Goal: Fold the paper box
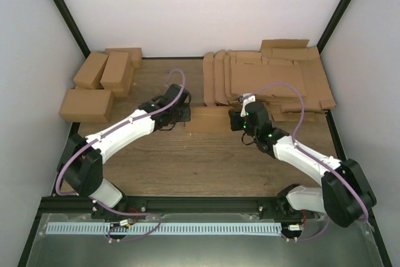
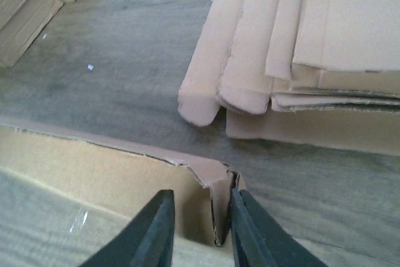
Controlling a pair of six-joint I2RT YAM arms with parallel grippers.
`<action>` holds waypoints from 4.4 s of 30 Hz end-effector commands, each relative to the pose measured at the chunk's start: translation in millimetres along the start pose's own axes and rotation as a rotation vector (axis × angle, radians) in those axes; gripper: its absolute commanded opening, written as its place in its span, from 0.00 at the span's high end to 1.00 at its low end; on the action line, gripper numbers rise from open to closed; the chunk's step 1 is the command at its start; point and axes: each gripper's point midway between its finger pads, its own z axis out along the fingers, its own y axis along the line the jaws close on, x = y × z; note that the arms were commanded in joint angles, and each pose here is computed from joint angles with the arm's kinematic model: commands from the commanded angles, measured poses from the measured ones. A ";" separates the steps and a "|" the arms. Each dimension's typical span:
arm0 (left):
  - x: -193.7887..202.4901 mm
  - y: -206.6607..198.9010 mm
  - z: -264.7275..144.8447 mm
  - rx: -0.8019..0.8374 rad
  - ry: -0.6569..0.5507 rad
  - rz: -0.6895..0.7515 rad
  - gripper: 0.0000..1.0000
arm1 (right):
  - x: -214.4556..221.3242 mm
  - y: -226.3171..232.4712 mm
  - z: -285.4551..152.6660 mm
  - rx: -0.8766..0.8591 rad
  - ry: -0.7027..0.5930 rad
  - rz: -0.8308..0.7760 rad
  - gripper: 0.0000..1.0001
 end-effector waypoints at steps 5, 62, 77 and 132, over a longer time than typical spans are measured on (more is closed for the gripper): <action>10.8 9.9 -2.0 -0.040 0.013 0.086 0.96 | 22.9 4.8 -33.7 -0.041 0.122 0.046 0.62; 9.4 -2.1 -1.9 -0.120 -0.029 0.173 0.96 | -29.6 0.1 -26.6 -0.023 0.238 0.418 0.48; 11.0 -4.8 1.5 -0.126 -0.021 0.185 0.96 | -43.5 2.3 -6.4 -0.009 0.258 0.439 0.44; 13.5 -8.6 1.9 -0.178 -0.014 0.202 0.96 | -23.2 -6.6 -36.9 -0.028 0.244 -0.019 0.79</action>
